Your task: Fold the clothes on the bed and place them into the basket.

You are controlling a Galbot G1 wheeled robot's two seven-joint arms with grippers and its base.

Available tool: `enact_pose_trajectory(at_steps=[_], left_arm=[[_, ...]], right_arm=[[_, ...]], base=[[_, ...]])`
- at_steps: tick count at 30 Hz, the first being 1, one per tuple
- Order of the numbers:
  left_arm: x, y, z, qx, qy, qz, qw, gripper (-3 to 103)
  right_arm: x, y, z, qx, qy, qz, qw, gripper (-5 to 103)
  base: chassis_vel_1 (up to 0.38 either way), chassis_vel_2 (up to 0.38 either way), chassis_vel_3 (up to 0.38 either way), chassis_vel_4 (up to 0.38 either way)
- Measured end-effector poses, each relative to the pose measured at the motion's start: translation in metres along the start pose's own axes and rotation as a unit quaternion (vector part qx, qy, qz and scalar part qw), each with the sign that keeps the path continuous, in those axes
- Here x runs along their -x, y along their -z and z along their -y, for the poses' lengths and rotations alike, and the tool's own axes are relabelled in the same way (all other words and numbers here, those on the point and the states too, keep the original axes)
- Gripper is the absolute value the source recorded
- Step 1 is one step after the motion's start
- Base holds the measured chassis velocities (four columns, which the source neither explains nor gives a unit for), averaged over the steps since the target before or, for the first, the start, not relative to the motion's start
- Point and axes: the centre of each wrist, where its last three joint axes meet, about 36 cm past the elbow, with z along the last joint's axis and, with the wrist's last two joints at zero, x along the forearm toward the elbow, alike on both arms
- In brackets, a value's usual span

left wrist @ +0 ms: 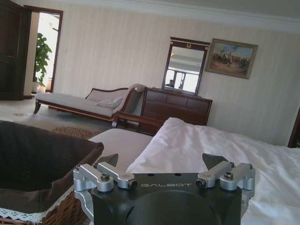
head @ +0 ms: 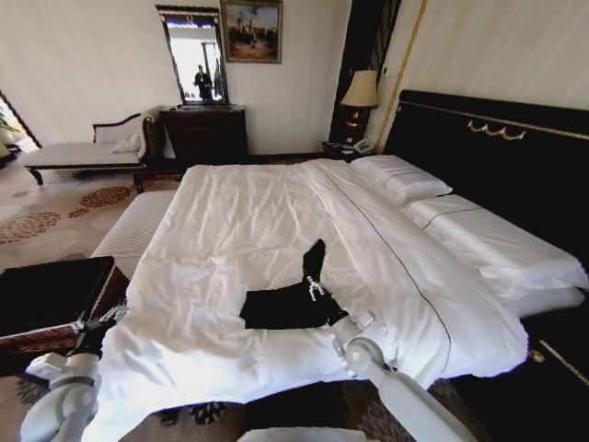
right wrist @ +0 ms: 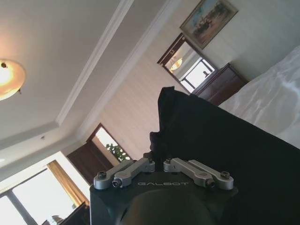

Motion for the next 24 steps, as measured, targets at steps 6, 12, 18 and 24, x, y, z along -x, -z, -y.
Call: enact_pose_trajectory(at_steps=[6, 12, 18, 24], left_arm=[[-0.002, 0.002, 0.003, -0.001, -0.002, 0.002, 1.0, 100], [-0.003, 0.004, 0.002, -0.003, -0.001, 0.005, 1.0, 100], [-0.005, 0.004, 0.005, -0.005, -0.004, 0.005, 1.0, 100], [-0.006, 0.006, 0.009, -0.006, -0.008, 0.009, 0.9999, 100]], right_arm=[[0.005, -0.011, 0.002, -0.009, 0.015, -0.041, 0.999, 3], [0.003, -0.022, 0.003, -0.011, 0.008, -0.061, 0.998, 3], [0.004, -0.036, 0.004, -0.013, 0.005, -0.071, 0.997, 3], [0.003, -0.053, 0.001, -0.018, 0.009, -0.089, 0.996, 3]], base=[[0.0, 0.0, 0.0, 0.0], [0.0, 0.0, 0.0, 0.0], [0.0, 0.0, 0.0, 0.0], [0.0, 0.0, 0.0, 0.0]])
